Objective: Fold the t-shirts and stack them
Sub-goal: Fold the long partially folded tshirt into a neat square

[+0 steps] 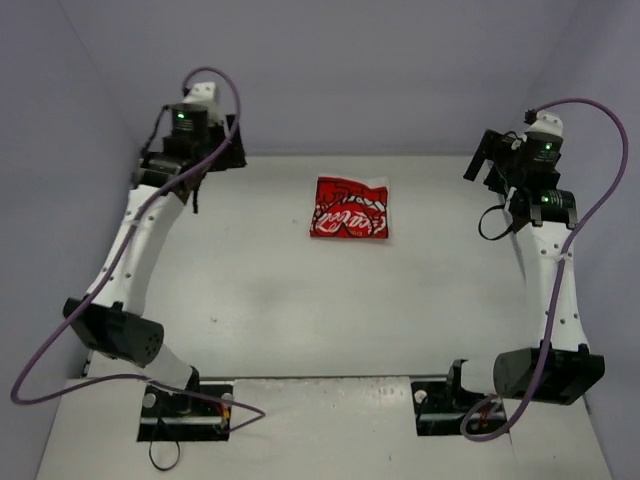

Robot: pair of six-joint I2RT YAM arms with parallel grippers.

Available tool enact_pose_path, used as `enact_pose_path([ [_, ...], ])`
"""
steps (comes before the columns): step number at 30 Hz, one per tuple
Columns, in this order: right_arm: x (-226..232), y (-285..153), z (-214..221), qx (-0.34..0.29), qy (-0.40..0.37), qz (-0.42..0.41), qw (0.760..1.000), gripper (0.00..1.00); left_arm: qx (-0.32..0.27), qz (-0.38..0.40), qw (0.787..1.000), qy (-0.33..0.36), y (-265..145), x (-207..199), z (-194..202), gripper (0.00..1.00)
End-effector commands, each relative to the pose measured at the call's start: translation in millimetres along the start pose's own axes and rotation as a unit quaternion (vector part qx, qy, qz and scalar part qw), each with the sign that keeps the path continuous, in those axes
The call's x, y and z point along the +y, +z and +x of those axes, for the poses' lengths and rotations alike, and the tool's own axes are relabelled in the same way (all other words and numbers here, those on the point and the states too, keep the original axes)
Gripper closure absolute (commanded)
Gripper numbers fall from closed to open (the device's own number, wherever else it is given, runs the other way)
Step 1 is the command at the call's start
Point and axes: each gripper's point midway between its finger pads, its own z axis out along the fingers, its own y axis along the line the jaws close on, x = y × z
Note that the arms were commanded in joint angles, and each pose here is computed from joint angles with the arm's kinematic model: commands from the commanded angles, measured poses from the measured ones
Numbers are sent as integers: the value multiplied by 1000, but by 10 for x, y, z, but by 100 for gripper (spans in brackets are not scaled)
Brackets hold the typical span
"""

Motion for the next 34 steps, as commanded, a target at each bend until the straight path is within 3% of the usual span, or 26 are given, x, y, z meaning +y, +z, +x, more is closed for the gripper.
enact_pose_path([
  [1,24,-578,-128,-75,-24,24,997,0,-16,-79,996,41,-785,444,-53,35],
  [6,-75,-890,81,-99,-25,50,994,0,-33,-80,996,34,-1269,537,97,35],
  [10,-85,-1102,114,-121,-26,50,991,0,-51,-128,990,34,-1569,808,345,35],
  [20,4,-1081,117,-121,-24,35,992,0,-29,-157,987,23,-1549,967,708,24],
  [34,68,-1072,74,-126,-37,24,991,0,-26,-156,987,16,-1479,951,725,23],
])
